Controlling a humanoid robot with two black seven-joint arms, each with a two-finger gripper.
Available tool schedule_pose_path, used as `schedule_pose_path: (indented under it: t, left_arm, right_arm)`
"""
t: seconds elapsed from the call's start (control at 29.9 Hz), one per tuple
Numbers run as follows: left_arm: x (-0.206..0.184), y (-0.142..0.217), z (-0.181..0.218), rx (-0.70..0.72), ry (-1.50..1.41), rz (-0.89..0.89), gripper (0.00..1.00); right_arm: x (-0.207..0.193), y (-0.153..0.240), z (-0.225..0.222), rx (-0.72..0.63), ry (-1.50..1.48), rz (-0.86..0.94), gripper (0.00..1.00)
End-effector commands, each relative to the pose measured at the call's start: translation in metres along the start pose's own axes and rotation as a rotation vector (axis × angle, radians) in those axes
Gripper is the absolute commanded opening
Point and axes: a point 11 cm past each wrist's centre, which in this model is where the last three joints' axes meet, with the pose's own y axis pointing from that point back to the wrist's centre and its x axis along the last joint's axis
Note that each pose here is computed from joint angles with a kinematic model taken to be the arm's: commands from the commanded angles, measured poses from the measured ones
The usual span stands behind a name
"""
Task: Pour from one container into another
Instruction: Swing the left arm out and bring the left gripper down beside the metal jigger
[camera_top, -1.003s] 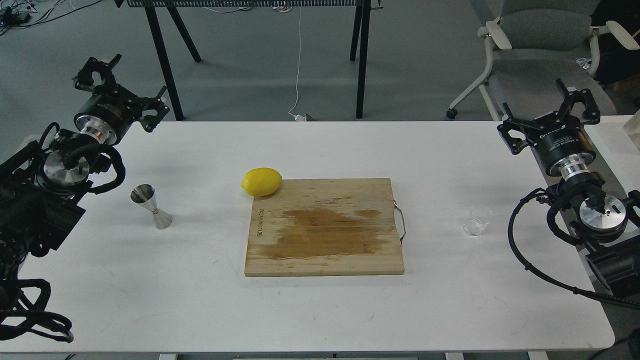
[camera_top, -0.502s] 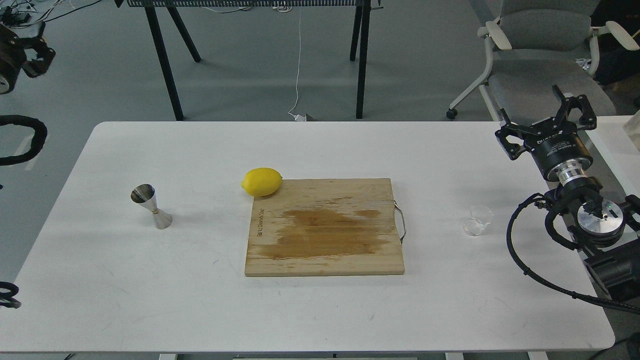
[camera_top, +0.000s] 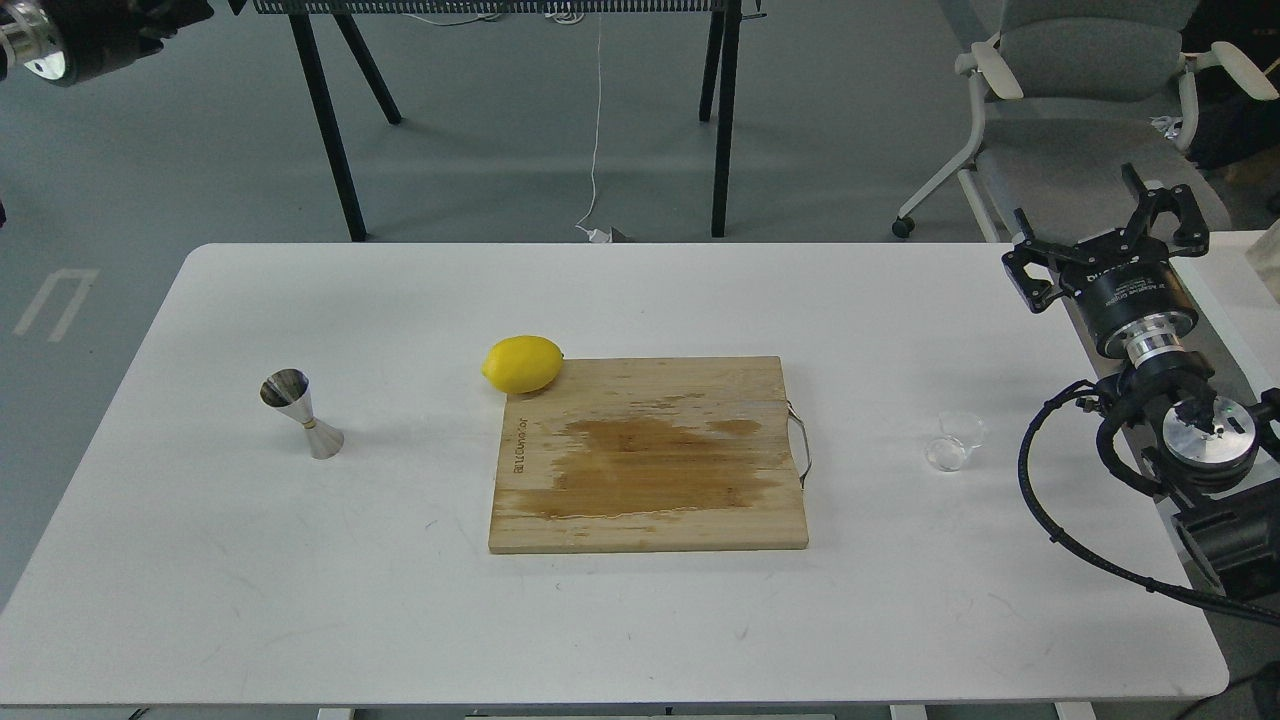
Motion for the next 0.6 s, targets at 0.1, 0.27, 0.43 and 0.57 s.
schedule_pose_path:
  t: [0.1, 0.27, 0.43, 0.57]
  left_arm:
    - [-0.008, -0.008, 0.025, -0.099, -0.257, 0.238, 0.99]
    - [-0.041, 0.004, -0.011, -0.053, -0.379, 0.394, 1.00]
    - [-0.107, 0.027, -0.064, 0.031, -0.361, 0.409, 0.99]
    - [-0.149, 0.040, -0.078, 0.030, -0.368, 0.341, 0.98]
  right_arm:
    - [0.009, 0.007, 0.003, -0.005, -0.001, 0.021, 1.00]
    - [0.010, 0.008, 0.004, -0.004, -0.005, 0.023, 1.00]
    - [0.020, 0.013, 0.007, -0.005, -0.003, 0.051, 1.00]
    - [0.024, 0.013, 0.011, -0.004, -0.009, 0.065, 1.00]
